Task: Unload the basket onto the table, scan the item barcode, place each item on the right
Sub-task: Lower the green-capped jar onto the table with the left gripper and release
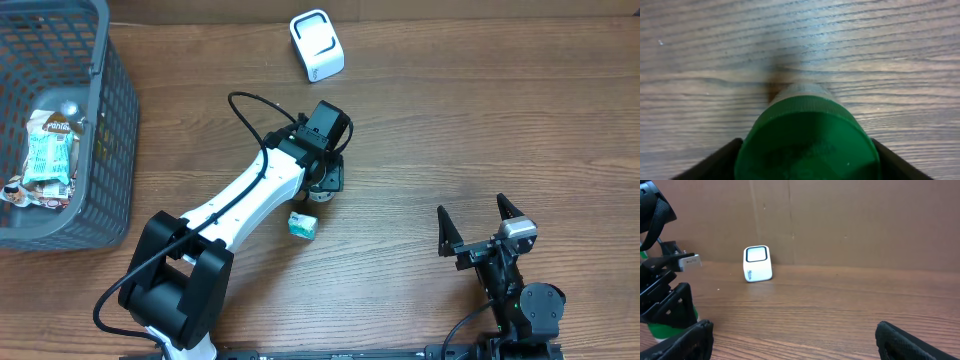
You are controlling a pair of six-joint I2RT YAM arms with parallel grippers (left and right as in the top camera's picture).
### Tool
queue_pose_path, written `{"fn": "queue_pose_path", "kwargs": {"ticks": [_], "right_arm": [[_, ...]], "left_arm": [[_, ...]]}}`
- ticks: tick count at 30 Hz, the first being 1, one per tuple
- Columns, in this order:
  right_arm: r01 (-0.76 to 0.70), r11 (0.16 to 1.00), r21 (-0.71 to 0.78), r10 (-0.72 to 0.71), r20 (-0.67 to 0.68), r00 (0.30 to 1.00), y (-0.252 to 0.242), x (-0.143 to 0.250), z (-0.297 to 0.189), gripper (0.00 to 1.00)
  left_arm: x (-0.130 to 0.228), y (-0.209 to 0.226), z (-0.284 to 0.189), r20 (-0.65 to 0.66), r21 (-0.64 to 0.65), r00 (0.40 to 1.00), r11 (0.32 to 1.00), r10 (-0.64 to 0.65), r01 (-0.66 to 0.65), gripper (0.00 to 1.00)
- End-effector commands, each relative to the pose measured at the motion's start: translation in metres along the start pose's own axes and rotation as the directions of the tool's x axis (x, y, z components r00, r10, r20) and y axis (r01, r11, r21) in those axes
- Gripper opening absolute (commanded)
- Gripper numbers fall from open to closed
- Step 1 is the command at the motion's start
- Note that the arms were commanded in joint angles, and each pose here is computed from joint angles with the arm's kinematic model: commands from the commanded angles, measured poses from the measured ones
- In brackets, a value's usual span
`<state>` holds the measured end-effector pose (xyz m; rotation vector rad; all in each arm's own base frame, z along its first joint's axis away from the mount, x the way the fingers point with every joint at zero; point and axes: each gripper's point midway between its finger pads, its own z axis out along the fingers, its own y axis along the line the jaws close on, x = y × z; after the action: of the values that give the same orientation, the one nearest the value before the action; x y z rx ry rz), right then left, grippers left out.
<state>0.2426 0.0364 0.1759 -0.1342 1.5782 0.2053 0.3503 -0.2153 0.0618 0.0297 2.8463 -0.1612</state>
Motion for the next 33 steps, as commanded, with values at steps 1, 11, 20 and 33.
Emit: {"fn": "queue_pose_path", "kwargs": {"ticks": [1,11,20,33], "right_arm": [[0.003,1.0,0.003,-0.003,0.005,1.0,-0.001,0.002,0.0,1.0],[0.003,1.0,0.003,-0.003,0.005,1.0,-0.001,0.002,0.0,1.0],[0.003,1.0,0.003,-0.003,0.005,1.0,-0.001,0.002,0.0,1.0],[0.003,1.0,0.003,-0.003,0.005,1.0,-0.001,0.002,0.0,1.0]], "left_arm": [[0.002,-0.006,-0.008,-0.011,0.027,0.999,0.999,-0.044,0.044,0.82],[-0.006,-0.001,-0.074,-0.03,0.0,0.996,0.997,0.082,-0.082,1.0],[0.046,0.026,-0.059,-0.222,-0.075,0.97,0.99,0.099,-0.118,0.84],[0.078,0.029,-0.036,-0.302,-0.048,0.948,0.992,0.098,-0.118,0.47]]}}
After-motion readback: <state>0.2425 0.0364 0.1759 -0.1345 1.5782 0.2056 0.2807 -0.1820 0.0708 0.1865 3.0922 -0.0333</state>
